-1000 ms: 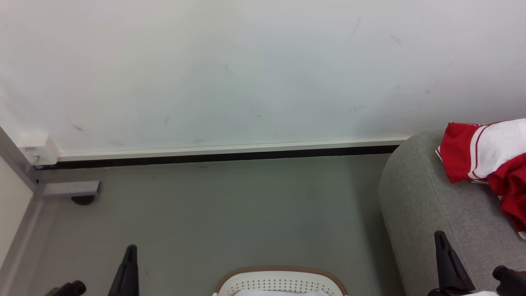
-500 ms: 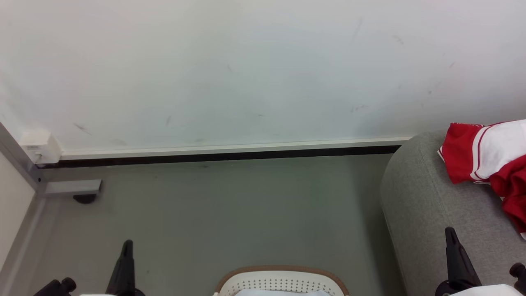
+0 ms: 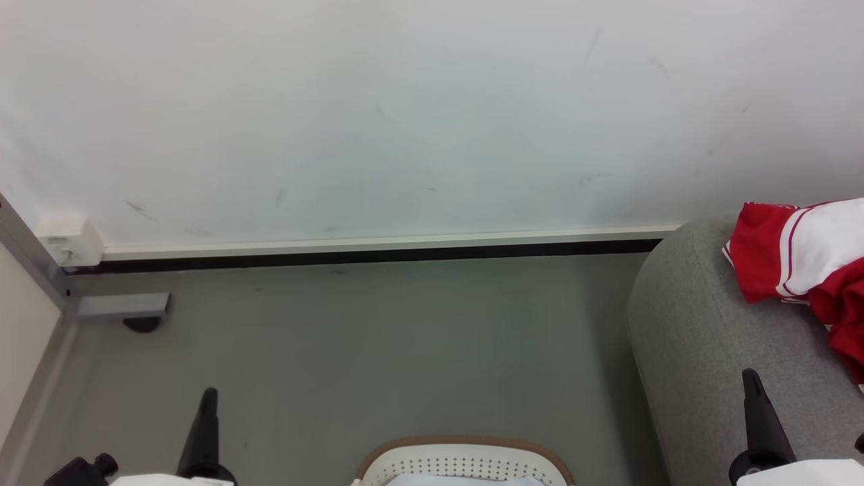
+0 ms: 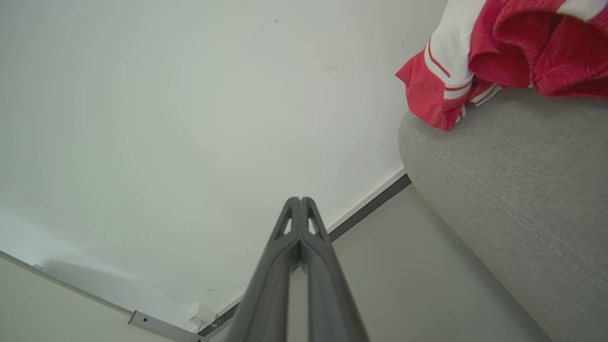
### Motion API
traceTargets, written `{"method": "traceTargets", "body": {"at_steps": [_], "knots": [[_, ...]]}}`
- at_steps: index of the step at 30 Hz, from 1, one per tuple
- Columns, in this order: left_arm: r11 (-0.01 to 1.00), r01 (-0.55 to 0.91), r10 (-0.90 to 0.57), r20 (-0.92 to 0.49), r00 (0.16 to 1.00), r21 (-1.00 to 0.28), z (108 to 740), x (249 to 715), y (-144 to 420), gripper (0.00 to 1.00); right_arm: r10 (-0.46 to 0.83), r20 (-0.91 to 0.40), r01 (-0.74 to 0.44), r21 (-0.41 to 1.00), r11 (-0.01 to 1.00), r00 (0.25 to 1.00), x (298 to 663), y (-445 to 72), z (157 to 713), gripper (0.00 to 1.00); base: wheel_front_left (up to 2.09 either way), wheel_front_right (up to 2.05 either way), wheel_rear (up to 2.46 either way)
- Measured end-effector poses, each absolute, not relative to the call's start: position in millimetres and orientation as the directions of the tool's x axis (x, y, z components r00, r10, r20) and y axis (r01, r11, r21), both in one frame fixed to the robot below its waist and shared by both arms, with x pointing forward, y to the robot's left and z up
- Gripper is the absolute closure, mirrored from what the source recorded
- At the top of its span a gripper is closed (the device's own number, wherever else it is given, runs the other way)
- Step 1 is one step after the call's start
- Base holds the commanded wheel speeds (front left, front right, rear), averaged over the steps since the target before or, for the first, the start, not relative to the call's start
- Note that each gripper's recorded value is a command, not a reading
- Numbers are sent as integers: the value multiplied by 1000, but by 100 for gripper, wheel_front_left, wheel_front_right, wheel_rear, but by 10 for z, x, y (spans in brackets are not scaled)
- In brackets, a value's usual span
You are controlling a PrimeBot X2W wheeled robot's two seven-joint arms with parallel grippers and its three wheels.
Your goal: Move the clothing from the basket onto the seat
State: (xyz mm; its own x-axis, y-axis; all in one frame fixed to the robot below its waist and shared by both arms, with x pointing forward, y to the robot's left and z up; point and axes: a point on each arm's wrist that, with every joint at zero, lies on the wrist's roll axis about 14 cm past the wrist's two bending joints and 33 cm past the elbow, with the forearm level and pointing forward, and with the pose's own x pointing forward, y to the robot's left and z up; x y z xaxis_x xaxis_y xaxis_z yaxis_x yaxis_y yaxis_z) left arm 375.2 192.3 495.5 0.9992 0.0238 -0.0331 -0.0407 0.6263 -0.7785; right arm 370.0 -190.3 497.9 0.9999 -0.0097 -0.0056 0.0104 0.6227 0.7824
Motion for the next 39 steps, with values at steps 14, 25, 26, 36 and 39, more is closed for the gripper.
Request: {"method": "traceTargets", "body": {"at_steps": [14,25,26,36,39], "knots": [[503,-47,22,-41,999,-863,4974,3787,1941,100,-14,-17,22,867,498,1000,3733,-1932,4978,100,0,0,0],[401,-45,22,-39,999,-915,4998,3813,1960,100,-13,-14,18,917,398,1000,3777,-1945,5010,100,0,0,0],[394,-44,21,-39,999,-918,5001,3816,1959,100,-11,-16,19,920,391,1000,3778,-1943,5008,100,0,0,0],[310,-43,13,-41,999,-950,5010,3829,1960,100,-12,-19,22,954,301,1000,3795,-1960,5008,100,0,0,0],[282,-42,14,-39,999,-959,5014,3833,1964,100,-12,-19,22,959,282,1000,3800,-1966,5009,100,0,0,0]]}}
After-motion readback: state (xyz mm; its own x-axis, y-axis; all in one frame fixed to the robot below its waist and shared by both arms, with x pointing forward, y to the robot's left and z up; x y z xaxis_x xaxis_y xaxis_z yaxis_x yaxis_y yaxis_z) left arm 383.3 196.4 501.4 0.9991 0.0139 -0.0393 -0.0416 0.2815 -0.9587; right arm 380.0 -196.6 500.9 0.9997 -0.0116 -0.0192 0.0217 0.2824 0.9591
